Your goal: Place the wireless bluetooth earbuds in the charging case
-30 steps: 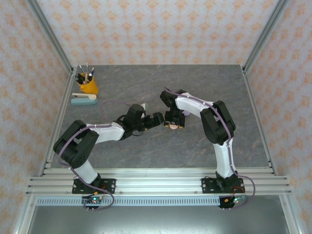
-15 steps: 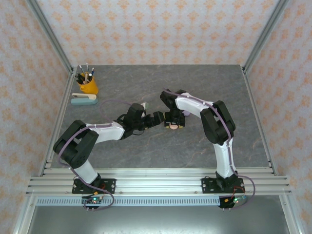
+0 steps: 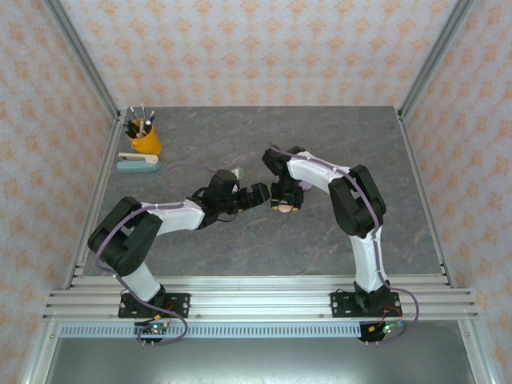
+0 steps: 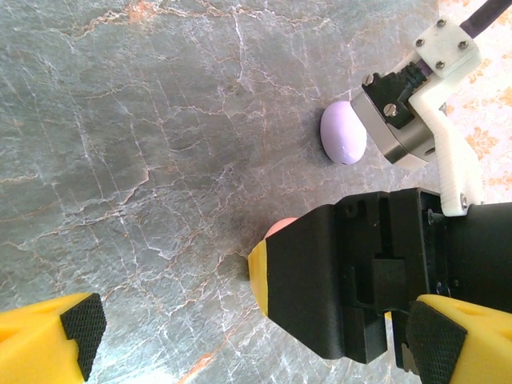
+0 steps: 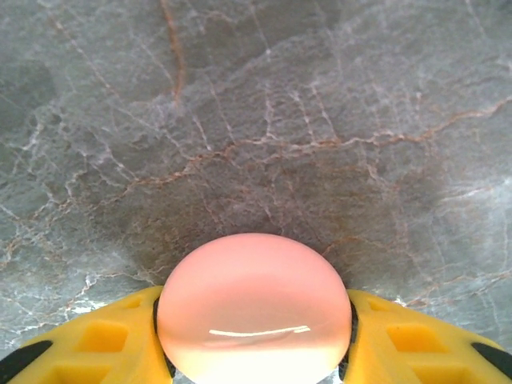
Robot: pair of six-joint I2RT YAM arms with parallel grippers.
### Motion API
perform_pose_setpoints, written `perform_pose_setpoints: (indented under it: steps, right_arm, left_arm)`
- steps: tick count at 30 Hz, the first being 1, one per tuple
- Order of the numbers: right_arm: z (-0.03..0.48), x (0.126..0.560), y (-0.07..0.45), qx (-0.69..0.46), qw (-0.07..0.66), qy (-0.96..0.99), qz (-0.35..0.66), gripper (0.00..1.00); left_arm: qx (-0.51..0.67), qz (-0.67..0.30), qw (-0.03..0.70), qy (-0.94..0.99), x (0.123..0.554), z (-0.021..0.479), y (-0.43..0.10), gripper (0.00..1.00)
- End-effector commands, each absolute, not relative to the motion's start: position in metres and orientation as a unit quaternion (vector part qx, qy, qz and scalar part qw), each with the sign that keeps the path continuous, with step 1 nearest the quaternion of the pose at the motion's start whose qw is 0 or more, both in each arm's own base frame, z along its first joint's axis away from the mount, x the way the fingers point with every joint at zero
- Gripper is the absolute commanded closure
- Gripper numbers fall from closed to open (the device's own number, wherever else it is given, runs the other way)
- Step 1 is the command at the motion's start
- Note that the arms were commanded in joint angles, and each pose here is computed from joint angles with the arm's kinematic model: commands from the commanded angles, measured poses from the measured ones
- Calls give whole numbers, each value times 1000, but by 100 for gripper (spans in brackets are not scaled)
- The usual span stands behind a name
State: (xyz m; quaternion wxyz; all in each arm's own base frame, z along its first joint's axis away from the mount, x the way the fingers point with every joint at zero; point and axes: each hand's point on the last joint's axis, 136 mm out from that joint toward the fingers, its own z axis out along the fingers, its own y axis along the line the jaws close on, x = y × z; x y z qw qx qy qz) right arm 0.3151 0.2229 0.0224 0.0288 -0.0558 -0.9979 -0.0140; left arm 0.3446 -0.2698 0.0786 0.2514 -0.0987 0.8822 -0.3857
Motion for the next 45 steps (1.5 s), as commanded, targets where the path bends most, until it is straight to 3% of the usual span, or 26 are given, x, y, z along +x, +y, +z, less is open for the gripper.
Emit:
perform_pose_setpoints:
  steps: [1, 20, 45]
  right_arm:
    - [39, 315, 233, -106, 21, -993, -40, 60]
    - [68, 349, 227, -296, -44, -947, -118, 61]
    - [53, 356, 236, -417, -21, -892, -172, 61]
  left_arm:
    - [-91, -380, 258, 884, 347, 79, -274, 1]
    - [-78, -415, 253, 870, 344, 64, -285, 2]
    - [-96, -444, 273, 848, 356, 50, -306, 22]
